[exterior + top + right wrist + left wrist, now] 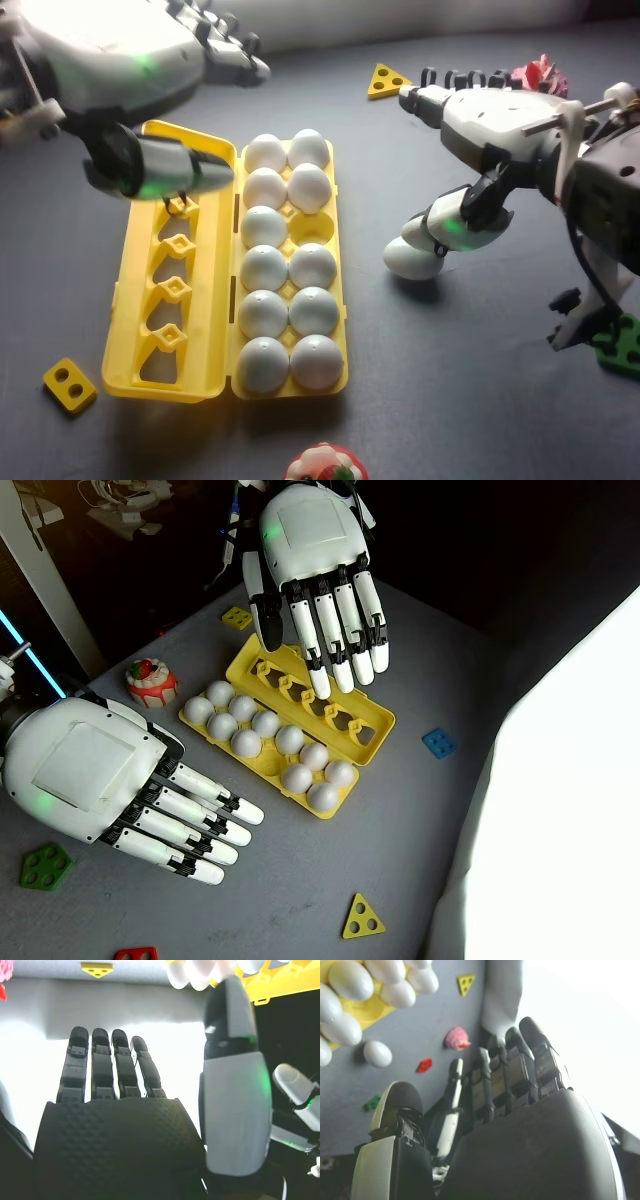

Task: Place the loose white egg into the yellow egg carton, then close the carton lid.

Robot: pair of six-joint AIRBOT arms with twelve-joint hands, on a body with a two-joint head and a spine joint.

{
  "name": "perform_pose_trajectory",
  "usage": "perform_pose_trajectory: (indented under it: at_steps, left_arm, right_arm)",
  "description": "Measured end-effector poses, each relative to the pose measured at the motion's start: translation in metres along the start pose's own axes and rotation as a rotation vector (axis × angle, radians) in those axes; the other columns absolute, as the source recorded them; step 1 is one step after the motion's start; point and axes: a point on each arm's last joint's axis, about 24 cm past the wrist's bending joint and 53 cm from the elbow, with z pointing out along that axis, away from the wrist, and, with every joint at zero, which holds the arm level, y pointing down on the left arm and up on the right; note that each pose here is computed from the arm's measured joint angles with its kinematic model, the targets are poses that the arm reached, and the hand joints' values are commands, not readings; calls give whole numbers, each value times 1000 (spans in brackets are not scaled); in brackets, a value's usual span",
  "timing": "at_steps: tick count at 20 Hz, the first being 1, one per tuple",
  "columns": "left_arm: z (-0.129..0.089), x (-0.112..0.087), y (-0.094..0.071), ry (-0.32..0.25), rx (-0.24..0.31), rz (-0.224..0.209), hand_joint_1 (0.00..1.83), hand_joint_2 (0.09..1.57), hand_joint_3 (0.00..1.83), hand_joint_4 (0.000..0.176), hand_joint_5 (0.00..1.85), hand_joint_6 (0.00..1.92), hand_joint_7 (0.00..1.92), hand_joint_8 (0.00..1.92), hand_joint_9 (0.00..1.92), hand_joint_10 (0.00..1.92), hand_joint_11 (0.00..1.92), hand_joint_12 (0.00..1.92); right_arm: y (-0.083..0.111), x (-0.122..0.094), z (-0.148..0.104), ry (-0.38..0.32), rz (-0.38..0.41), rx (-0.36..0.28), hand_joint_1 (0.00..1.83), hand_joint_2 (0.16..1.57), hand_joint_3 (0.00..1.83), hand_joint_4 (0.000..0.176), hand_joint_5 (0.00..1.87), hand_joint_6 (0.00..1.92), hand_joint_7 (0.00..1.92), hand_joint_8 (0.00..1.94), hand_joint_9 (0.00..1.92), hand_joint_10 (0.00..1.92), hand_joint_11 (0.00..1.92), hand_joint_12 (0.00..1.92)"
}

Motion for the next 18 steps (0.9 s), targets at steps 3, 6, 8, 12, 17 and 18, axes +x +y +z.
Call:
perform_pose_trajectory:
  at_steps: [3,6,8,12,17,18]
  left_arm:
    - [-1,4,-11,7,20,36,503,1246,2,0,323,0,336,0,223,0,0,718]
    - [-1,0,3,-9,-41,72,545,1240,0,0,303,2,340,1,249,7,0,725]
    - [-1,1,8,-5,-58,44,551,1241,0,0,326,9,332,0,237,0,0,705]
    - [-1,2,9,-1,-57,34,537,1237,0,12,265,0,302,0,232,0,0,707]
    - [-8,-10,31,-32,-152,-17,519,1241,0,15,241,3,301,9,230,4,0,739]
    - [-8,-7,35,-26,-169,-29,490,1250,3,10,242,2,329,11,240,6,0,765]
  right_arm:
    - [0,10,1,21,7,6,1145,1056,23,0,93,17,73,3,64,10,15,8]
    - [-8,16,1,40,44,42,1205,1060,28,0,115,23,76,11,40,15,0,0]
    - [-9,22,1,57,55,49,1218,1067,32,0,102,17,64,5,37,14,0,0]
    - [-16,41,0,109,56,62,1220,1088,47,0,88,9,1,0,0,0,0,0]
    - [-17,47,4,115,85,74,1272,1050,34,0,154,35,0,0,0,0,0,0]
    - [-18,49,5,117,90,78,1250,1051,36,0,160,37,0,0,0,0,0,0]
